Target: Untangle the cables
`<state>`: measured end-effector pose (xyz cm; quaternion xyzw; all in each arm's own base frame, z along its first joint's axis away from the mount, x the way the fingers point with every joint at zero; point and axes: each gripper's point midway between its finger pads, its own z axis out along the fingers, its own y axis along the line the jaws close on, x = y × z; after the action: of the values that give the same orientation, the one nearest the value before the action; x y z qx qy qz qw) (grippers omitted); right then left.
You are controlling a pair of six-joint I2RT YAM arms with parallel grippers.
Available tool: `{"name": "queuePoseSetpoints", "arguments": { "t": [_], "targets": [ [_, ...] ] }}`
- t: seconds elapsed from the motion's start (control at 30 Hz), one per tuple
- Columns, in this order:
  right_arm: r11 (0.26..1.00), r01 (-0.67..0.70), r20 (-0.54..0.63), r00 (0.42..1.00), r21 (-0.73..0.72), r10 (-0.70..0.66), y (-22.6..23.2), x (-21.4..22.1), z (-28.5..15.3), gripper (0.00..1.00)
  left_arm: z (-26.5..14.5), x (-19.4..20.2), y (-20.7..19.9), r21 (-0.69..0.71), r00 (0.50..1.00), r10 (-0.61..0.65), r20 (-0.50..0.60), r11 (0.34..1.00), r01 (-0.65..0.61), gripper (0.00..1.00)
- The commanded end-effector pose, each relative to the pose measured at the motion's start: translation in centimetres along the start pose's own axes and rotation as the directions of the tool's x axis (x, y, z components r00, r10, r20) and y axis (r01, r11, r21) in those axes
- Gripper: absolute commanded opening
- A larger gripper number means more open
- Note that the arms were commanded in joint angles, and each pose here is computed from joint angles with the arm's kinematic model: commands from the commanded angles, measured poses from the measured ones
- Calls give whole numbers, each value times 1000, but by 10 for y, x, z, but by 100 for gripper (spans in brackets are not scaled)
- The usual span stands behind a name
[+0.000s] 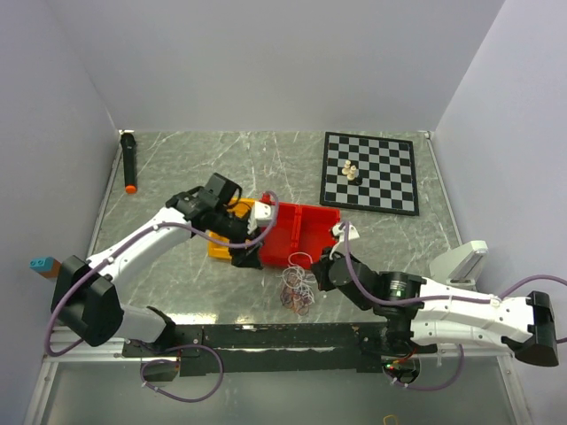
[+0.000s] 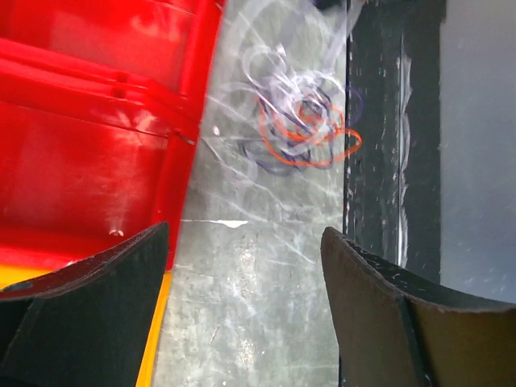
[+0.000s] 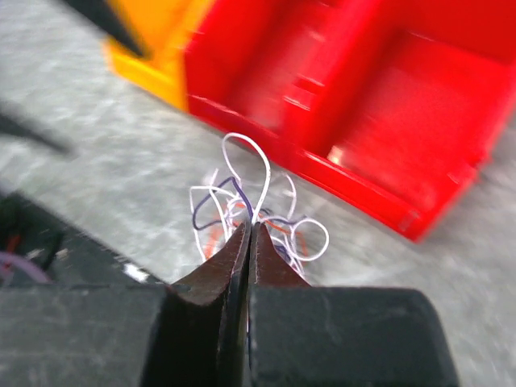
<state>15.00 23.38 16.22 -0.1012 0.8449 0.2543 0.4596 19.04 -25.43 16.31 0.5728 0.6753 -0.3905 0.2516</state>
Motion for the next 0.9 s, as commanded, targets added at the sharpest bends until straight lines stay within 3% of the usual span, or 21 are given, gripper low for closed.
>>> {"name": "queuePoseSetpoints", "arguments": {
  "t": [0.0,0.2,0.43,0.6,0.8,0.87],
  "targets": [
    [973,-50,-18,998,226,55,-38,10,-1,0,6,-3,-15,-21,988,133,-82,991,-135,79],
    [922,-85,-30,994,378,104,-59,19,-3,0,24,5,-23,-37,966,189,-174,979,-199,77],
    [916,-104,-8,993,387,116,-61,16,-4,0,60,20,-66,85,944,230,-236,973,-216,76],
    [912,-113,-9,992,394,127,-65,20,-5,0,83,32,-73,110,926,265,-270,964,-244,74],
    [903,-137,2,989,408,149,-73,21,-12,0,95,59,-36,9,863,350,-365,928,-372,68],
    [904,-141,3,988,402,153,-74,22,-14,0,97,60,-26,-27,868,337,-365,928,-372,66]
  ]
}}
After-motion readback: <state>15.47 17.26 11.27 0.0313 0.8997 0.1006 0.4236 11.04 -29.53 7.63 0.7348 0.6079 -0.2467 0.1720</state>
